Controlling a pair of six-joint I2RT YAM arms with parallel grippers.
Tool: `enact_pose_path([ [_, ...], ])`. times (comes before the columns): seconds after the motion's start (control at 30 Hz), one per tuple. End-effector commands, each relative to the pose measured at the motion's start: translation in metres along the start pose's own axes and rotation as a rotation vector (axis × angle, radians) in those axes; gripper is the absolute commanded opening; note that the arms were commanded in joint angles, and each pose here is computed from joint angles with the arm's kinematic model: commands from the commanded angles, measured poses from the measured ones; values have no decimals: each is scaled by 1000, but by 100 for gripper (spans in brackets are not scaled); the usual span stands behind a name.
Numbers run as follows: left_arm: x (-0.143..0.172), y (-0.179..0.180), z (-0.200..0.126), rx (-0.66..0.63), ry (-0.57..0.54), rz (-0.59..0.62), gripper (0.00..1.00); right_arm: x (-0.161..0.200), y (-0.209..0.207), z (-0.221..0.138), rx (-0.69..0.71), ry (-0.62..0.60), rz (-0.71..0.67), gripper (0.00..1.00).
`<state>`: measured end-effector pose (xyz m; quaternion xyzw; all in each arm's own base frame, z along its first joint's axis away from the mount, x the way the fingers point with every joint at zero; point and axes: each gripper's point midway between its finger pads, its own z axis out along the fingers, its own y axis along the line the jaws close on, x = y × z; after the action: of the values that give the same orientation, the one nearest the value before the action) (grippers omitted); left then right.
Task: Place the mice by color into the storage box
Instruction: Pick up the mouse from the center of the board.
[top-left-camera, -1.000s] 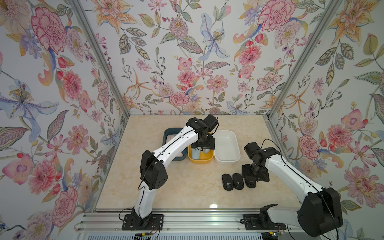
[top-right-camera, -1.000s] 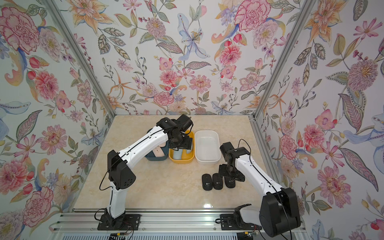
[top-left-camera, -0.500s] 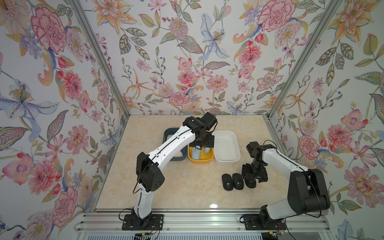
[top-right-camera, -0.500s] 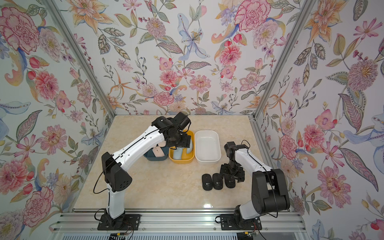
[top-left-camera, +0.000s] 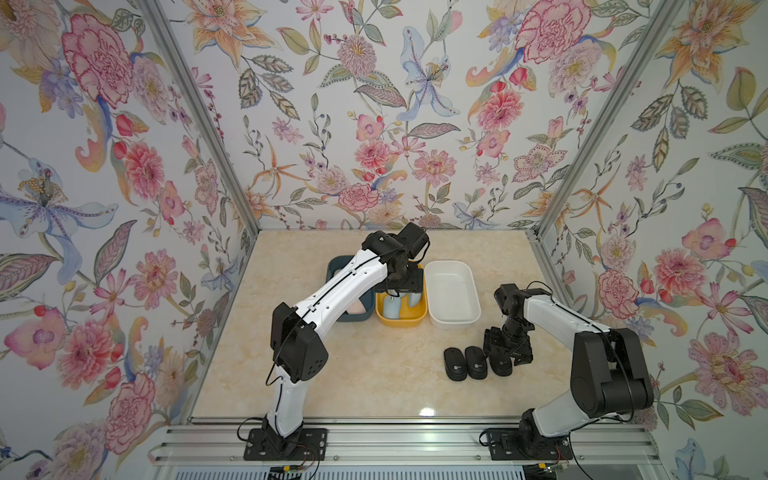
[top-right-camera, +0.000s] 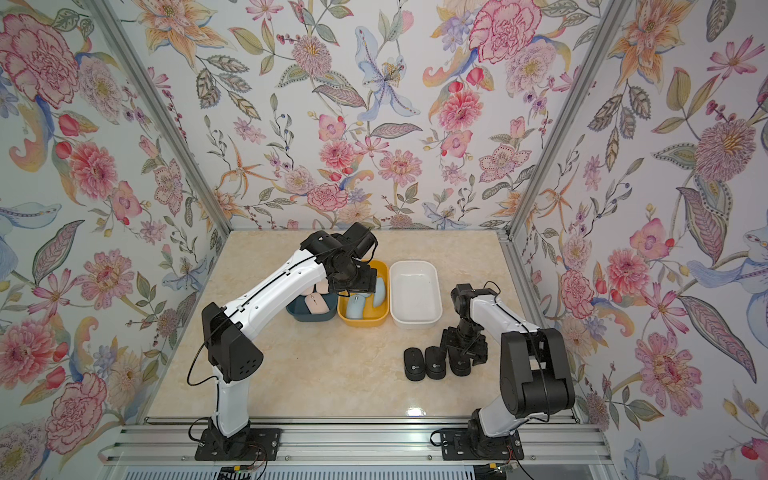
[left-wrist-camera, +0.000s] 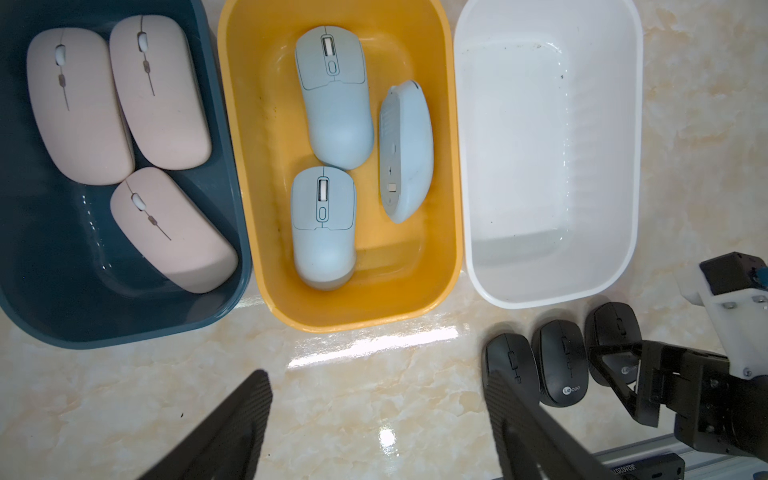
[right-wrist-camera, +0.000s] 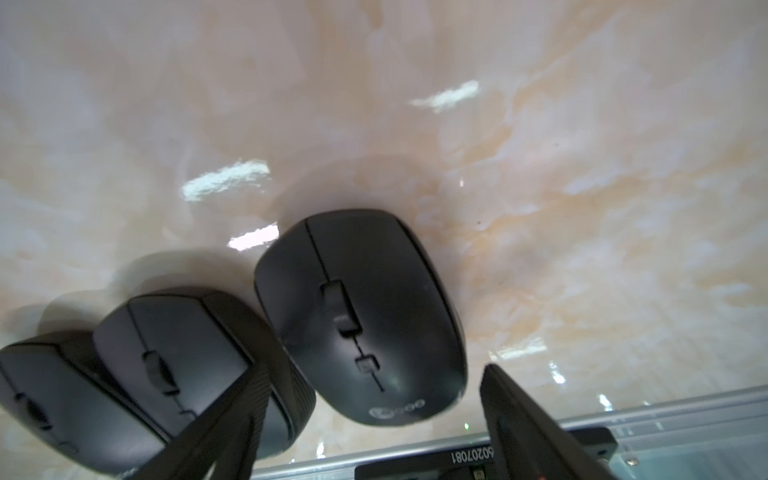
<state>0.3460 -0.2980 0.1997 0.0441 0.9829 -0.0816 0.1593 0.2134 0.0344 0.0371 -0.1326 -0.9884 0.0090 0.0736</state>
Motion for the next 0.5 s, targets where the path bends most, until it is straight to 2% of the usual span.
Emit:
enact_pose_path([
  [0.0,-3,13,-15,-21,-28,-21,84,0,-7,10,22,25,16,83],
  [0.2,-7,19,-22,-20,-42,-41,84,-3,-5,20,-40,52,54,82],
  [0.47,-10,23,-24,-14,-44,-62,84,-3,-4,30,-55,55,63,80],
])
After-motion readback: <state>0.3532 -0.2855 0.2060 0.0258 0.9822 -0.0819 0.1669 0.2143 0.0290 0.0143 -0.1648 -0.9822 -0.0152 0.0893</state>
